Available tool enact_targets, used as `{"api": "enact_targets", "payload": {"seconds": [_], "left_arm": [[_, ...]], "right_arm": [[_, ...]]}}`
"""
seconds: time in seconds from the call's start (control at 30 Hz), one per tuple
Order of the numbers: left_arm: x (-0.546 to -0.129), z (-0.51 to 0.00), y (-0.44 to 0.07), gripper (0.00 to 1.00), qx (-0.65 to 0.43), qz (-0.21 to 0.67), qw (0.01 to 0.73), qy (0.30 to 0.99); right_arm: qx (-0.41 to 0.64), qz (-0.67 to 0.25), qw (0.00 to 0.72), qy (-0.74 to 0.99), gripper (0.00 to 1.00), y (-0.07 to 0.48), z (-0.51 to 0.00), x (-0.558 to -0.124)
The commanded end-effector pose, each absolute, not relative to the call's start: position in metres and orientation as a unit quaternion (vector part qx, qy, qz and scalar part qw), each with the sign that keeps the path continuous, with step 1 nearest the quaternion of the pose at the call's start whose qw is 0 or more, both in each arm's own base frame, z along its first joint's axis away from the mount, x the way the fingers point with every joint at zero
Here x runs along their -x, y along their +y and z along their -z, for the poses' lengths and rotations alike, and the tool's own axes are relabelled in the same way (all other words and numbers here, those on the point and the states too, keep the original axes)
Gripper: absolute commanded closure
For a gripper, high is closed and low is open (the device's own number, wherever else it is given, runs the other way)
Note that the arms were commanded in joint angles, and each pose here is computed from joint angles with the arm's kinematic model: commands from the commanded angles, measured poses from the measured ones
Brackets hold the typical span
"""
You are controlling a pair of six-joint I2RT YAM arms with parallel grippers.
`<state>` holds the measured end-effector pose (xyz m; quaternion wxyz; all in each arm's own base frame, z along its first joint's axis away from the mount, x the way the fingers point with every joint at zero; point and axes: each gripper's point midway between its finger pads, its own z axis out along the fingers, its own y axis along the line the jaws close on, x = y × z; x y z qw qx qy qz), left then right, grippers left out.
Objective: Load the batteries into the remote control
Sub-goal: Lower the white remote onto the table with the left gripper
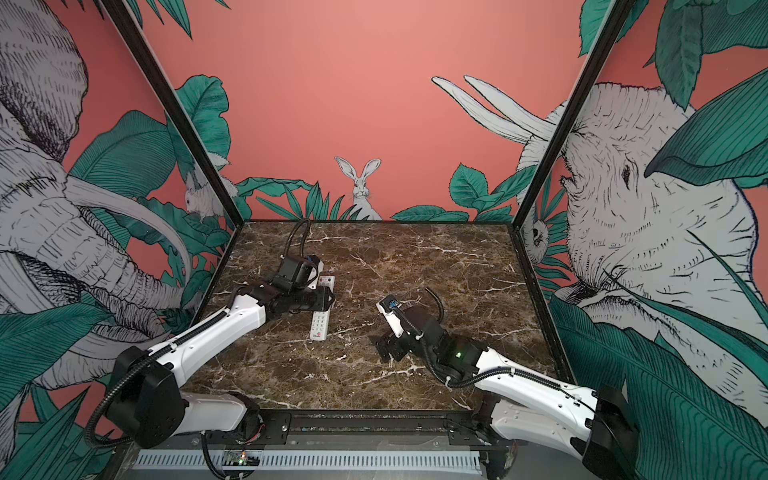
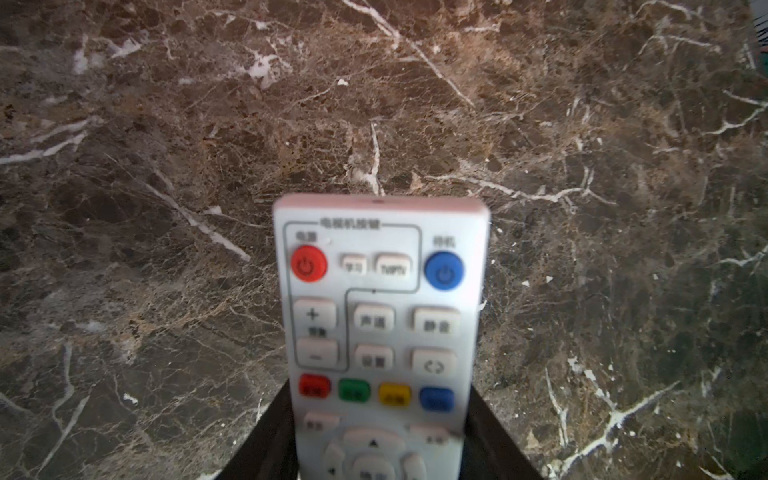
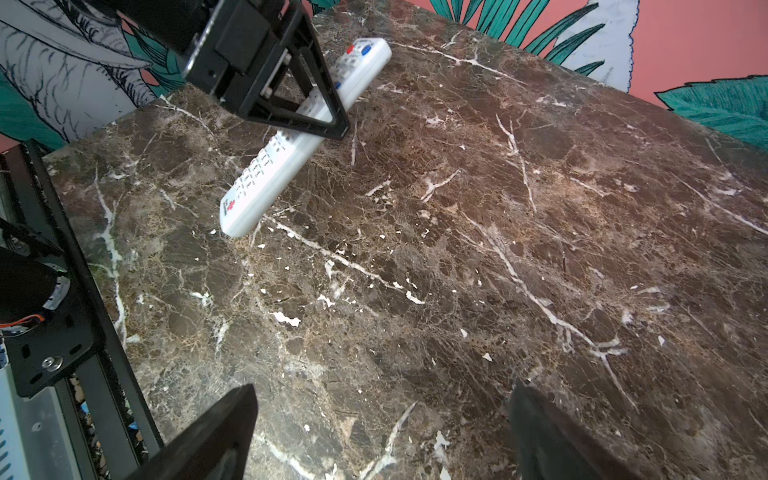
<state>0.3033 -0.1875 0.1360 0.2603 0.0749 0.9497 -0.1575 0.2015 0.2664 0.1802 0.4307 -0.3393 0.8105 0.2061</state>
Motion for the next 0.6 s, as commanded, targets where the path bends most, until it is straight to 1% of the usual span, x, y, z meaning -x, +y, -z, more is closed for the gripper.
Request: {"api": "enact_targets", "payload": {"seconds": [0.0, 0.3, 0.57], "left_arm": [[-0.308, -0.137, -0.183, 1.0, -0.065, 0.139, 0.262, 0.953], [-0.312, -0.106, -0.172, 1.0, -0.047, 0.092, 0.236, 0.966], [-0.313, -0.08, -0.167, 0.99, -0.035, 0.069, 0.213, 0.974]], "right_arm": [[0.327, -0.196, 0.435, 0.816, 0.03, 0.262, -0.178, -0.207], [0.324, -0.192, 0.432, 0.819, 0.03, 0.259, -0.172, -0.209], [0.321, -0.196, 0.43, 0.821, 0.03, 0.259, -0.169, -0.213]]}}
